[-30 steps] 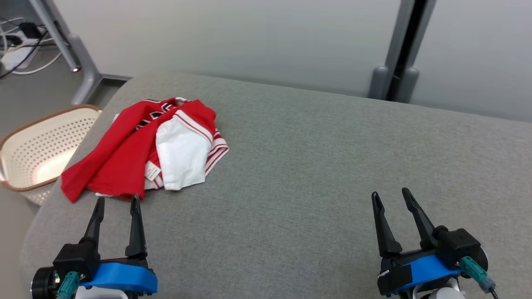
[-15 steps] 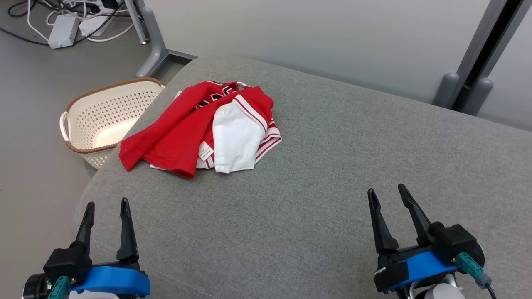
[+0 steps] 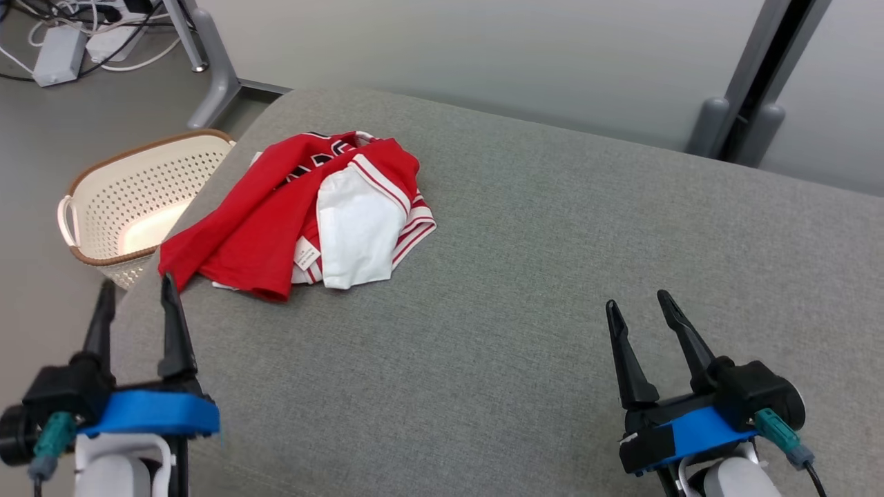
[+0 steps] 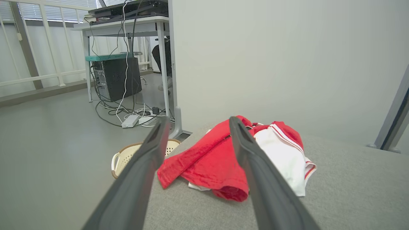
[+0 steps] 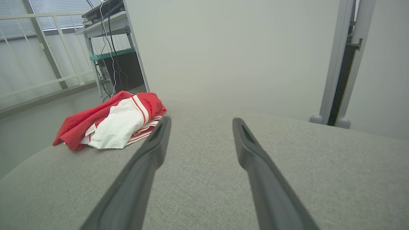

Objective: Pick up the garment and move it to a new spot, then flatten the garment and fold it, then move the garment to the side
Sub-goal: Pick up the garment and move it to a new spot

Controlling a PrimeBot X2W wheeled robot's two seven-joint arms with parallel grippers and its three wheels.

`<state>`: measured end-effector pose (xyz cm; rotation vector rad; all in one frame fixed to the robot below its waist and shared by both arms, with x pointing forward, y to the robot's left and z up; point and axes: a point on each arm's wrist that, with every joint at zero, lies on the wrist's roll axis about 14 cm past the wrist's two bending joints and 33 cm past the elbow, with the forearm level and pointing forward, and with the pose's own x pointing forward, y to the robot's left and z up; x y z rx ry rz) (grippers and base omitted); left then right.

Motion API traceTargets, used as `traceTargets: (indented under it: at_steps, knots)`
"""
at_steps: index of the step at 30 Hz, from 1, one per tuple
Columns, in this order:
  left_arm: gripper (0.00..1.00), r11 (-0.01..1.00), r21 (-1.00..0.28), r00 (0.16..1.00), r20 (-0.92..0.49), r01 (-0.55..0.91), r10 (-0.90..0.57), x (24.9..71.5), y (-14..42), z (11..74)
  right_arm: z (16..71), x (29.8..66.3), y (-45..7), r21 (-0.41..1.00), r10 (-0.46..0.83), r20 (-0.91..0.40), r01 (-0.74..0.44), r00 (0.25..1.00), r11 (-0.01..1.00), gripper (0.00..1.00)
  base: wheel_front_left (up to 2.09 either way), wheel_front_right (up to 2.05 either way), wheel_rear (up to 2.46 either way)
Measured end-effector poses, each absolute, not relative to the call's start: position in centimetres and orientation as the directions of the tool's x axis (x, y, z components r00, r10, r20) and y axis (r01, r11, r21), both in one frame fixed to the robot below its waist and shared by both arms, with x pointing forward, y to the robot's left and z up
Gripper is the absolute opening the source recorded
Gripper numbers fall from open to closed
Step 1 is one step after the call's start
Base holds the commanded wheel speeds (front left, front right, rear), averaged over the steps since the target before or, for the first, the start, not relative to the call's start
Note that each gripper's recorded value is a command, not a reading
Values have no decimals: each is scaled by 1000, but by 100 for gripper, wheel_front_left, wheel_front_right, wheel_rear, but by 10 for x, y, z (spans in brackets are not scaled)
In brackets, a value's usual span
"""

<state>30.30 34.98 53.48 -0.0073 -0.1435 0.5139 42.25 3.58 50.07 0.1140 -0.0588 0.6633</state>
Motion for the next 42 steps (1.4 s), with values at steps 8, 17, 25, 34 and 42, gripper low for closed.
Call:
traceTargets:
  at_steps: [8, 17, 25, 34, 42]
  knots:
    - [100, 919, 14, 889, 259, -393, 377, 384, 352, 588, 498, 448, 9, 40, 572, 104, -578, 814, 815, 100, 0, 0, 0]
    - [100, 957, 66, 936, 237, -281, 259, 484, 340, 588, 485, 478, -31, -5, 502, 107, -504, 858, 863, 100, 0, 0, 0]
    - [100, 974, 100, 979, 30, -203, 201, 546, 330, 516, 463, 493, -67, -29, 433, 76, -432, 898, 901, 100, 0, 0, 0]
    - [100, 987, 76, 923, -351, -140, 158, 550, 315, 413, 447, 500, -86, -43, 393, 50, -391, 918, 919, 100, 0, 0, 0]
    - [100, 989, 24, 815, -564, -147, 135, 531, 314, 376, 440, 502, -80, -36, 403, 42, -402, 914, 915, 100, 0, 0, 0]
